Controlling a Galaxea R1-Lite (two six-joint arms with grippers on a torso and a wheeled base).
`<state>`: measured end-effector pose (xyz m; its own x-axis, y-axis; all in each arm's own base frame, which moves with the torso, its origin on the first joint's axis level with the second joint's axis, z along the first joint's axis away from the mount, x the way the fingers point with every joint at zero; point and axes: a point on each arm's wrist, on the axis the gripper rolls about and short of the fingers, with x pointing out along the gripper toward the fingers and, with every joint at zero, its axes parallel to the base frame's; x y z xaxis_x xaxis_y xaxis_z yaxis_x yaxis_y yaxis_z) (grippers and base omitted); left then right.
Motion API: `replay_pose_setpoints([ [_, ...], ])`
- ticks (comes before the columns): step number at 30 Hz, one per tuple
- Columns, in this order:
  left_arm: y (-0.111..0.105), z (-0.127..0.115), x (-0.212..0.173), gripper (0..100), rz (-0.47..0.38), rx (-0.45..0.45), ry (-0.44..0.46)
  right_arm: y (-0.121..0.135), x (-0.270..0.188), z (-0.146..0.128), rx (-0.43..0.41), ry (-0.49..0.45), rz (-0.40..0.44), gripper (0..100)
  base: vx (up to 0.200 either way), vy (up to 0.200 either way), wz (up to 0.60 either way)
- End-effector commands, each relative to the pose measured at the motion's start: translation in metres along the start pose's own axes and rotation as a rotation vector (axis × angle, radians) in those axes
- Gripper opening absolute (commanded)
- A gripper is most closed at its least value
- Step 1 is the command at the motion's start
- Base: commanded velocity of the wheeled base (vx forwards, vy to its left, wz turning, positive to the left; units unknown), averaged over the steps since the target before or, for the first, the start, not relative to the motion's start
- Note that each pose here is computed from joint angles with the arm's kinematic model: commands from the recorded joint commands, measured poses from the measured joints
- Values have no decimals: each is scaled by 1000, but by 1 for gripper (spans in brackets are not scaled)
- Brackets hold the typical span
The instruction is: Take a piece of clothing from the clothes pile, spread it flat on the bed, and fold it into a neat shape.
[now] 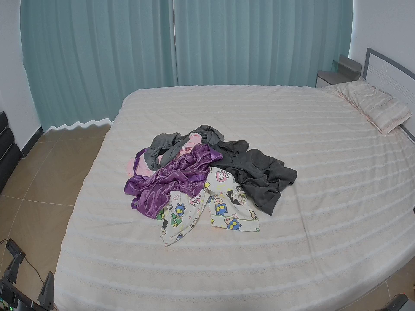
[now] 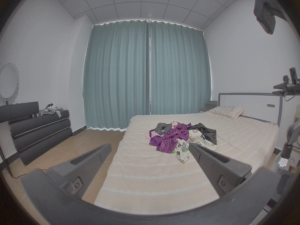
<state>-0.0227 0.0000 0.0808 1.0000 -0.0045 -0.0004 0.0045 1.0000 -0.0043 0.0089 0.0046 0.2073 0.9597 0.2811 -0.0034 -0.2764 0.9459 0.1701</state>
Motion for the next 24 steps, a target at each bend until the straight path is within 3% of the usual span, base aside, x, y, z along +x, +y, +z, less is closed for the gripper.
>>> replay_pose_setpoints([
  [1,0,-5,0,100,0,0,0,-1,192,-42,263,599,58,100,0,0,0],
  [6,0,-5,0,100,0,0,0,-2,247,-99,229,658,-21,100,0,0,0],
  [10,0,-5,0,100,0,0,0,4,283,-139,214,679,-13,100,0,0,0],
  [15,0,-5,0,100,0,0,0,11,309,-168,186,712,-43,100,0,0,0],
  [24,0,-5,0,100,0,0,0,20,357,-199,191,690,-96,100,0,0,0],
])
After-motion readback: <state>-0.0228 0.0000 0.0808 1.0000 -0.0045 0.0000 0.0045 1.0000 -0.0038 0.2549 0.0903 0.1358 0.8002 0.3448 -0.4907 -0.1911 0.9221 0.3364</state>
